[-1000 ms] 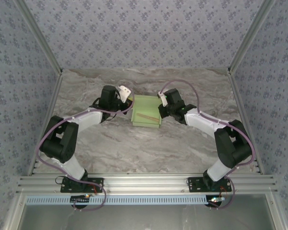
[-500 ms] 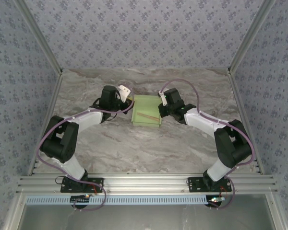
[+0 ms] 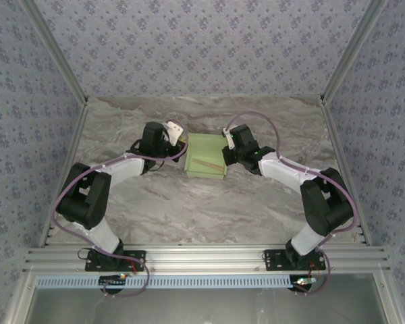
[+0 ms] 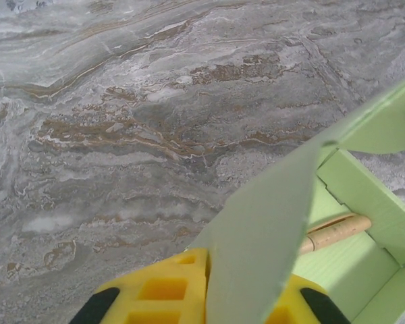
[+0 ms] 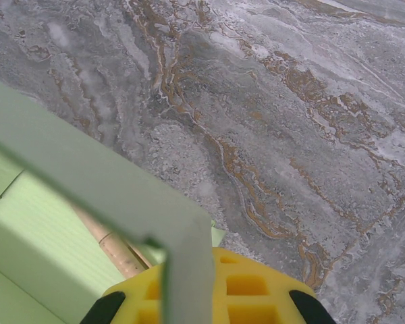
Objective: Fold the paper box
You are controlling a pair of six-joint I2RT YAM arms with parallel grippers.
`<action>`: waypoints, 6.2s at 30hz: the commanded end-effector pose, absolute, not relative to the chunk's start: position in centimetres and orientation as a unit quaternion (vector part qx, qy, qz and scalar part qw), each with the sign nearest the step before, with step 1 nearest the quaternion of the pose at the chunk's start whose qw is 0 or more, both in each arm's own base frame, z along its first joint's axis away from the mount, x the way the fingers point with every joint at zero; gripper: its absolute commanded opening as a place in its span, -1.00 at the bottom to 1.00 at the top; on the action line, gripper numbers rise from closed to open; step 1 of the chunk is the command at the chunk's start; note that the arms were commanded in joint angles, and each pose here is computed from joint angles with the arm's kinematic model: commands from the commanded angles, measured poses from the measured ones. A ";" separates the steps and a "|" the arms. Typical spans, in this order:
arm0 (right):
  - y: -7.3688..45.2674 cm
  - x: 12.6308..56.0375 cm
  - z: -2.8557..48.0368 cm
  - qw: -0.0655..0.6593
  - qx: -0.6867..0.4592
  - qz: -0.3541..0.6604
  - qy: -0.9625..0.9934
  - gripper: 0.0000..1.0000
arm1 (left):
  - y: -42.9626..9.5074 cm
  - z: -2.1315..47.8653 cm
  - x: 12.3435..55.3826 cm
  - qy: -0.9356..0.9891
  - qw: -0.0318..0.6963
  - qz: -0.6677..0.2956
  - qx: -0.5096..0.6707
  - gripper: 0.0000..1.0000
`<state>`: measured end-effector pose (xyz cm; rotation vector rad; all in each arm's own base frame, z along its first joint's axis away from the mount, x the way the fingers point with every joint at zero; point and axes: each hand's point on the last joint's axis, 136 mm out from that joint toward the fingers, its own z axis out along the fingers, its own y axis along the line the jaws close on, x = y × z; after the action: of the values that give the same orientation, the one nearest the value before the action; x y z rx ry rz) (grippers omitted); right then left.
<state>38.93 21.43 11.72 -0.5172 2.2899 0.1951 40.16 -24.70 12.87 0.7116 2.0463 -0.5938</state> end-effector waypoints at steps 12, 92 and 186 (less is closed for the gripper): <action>21.0 40.2 12.7 0.399 -0.082 0.056 0.912 -1.00 | -24.8 14.0 41.2 0.838 0.471 -0.201 0.188 -1.00; 20.7 34.6 5.5 0.474 0.034 0.030 0.879 -0.97 | -22.5 5.0 31.4 0.803 0.589 0.069 -0.051 -1.00; 24.1 36.4 11.5 0.313 -0.085 0.144 0.935 0.27 | -23.1 6.9 31.2 0.789 0.603 0.122 -0.007 -1.00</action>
<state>37.33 24.20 13.12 -0.2161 2.4098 0.3926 31.66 -23.74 8.49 -0.1155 1.7733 0.1954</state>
